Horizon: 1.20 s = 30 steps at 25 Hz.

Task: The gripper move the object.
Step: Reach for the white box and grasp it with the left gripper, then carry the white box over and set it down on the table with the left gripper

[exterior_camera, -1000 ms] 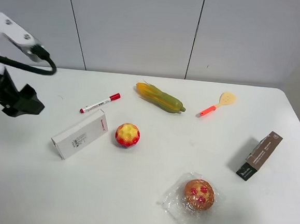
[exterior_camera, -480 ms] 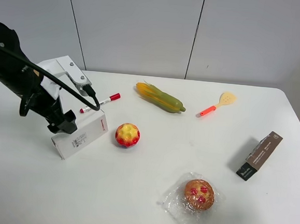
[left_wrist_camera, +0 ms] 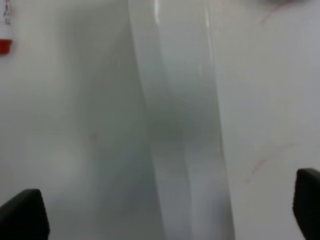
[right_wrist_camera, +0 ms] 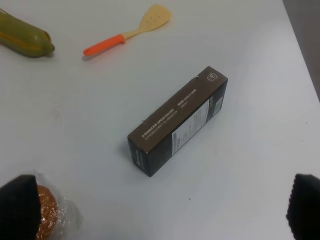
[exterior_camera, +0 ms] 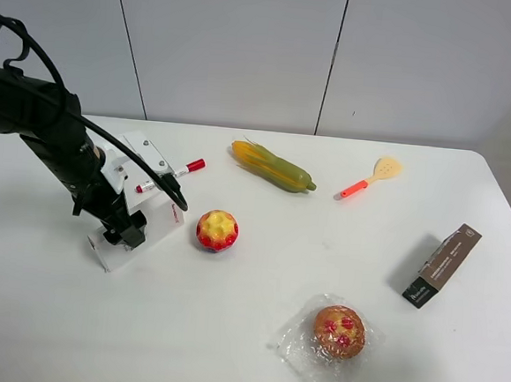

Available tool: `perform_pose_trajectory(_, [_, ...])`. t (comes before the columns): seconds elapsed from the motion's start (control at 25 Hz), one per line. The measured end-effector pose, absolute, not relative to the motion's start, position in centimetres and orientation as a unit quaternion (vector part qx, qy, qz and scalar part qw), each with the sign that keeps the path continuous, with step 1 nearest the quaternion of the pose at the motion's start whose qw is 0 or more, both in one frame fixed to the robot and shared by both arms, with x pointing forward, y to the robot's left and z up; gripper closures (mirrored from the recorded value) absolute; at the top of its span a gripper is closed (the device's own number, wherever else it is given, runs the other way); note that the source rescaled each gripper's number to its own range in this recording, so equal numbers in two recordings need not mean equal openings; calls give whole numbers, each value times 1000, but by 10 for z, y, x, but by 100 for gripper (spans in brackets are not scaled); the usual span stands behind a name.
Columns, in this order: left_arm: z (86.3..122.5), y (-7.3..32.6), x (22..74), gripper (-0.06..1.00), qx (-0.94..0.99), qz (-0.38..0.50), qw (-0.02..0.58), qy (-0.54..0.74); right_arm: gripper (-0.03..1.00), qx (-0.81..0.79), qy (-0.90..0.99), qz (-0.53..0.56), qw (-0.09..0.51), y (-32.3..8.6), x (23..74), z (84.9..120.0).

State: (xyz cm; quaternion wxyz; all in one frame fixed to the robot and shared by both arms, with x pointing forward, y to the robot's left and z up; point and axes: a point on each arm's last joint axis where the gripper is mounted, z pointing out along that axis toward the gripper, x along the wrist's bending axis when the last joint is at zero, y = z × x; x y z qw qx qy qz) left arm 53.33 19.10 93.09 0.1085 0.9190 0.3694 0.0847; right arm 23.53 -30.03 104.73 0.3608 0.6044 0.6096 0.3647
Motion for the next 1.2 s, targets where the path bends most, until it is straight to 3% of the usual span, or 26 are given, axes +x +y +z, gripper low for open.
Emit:
perform_pose_trajectory(0.44, [891, 188, 543, -6, 921, 72, 93, 372, -3, 604, 610, 365, 361, -300, 235, 1047])
perform_pose_trajectory(0.52, [888, 188, 543, -1, 921, 69, 91, 373, -3, 604, 610, 365, 361, -300, 235, 1047])
perform_pose_trajectory(0.64, [888, 188, 543, 21, 920, 68, 91, 374, -3, 604, 610, 365, 361, -300, 235, 1047])
perform_pose_trajectory(0.76, [887, 188, 541, 62, 918, 57, 90, 382, -3, 604, 610, 365, 361, -300, 235, 1047])
perform_pose_trajectory(0.88, [887, 188, 538, 90, 919, 43, 81, 384, -3, 604, 610, 365, 361, -300, 235, 1047])
perform_pose_trajectory(0.96, [887, 188, 537, 94, 919, 37, 77, 385, -3, 604, 610, 365, 361, -300, 235, 1047])
perform_pose_trajectory(1.2, [905, 189, 535, 94, 914, 48, 90, 392, -3, 604, 610, 365, 361, -300, 235, 1047])
